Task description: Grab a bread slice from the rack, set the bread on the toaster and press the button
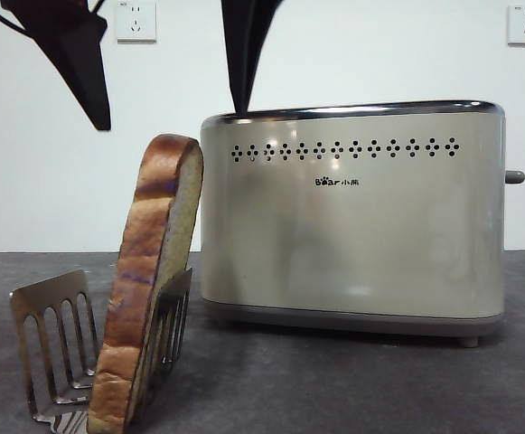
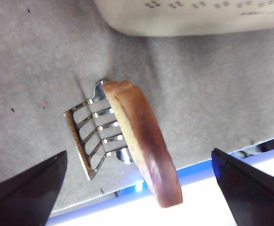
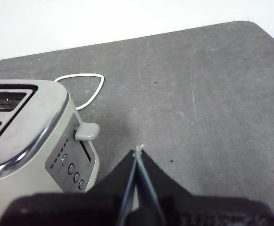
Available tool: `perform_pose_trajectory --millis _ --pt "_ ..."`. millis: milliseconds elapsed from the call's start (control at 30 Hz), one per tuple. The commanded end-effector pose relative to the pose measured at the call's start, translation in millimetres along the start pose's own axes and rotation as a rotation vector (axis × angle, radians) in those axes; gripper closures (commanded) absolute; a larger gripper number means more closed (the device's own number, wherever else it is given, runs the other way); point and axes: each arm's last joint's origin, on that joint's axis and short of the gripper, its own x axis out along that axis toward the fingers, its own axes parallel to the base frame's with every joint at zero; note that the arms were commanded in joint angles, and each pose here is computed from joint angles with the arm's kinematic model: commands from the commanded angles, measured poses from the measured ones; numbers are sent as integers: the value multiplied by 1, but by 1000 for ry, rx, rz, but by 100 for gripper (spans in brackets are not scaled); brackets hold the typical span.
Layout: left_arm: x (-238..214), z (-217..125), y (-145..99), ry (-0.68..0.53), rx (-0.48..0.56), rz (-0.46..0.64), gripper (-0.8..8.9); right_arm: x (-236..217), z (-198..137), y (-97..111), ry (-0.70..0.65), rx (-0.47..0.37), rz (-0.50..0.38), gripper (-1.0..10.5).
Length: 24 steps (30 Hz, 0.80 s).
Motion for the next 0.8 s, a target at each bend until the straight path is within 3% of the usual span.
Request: perform_pose_trajectory --millis 33,200,567,733,800 --pt "15 2 -7 35 14 35 251 -1 2 0 -13 3 3 948" --pt "27 3 -14 56 42 72 268 -1 2 0 -13 3 4 948" --pt "39 6 -15 81 48 101 701 -1 2 0 -12 3 4 948" --pt "39 6 -15 83 60 101 734 -1 2 0 -12 2 4 948" --pt "39 6 -15 81 74 104 798 -1 2 0 -12 2 4 948"
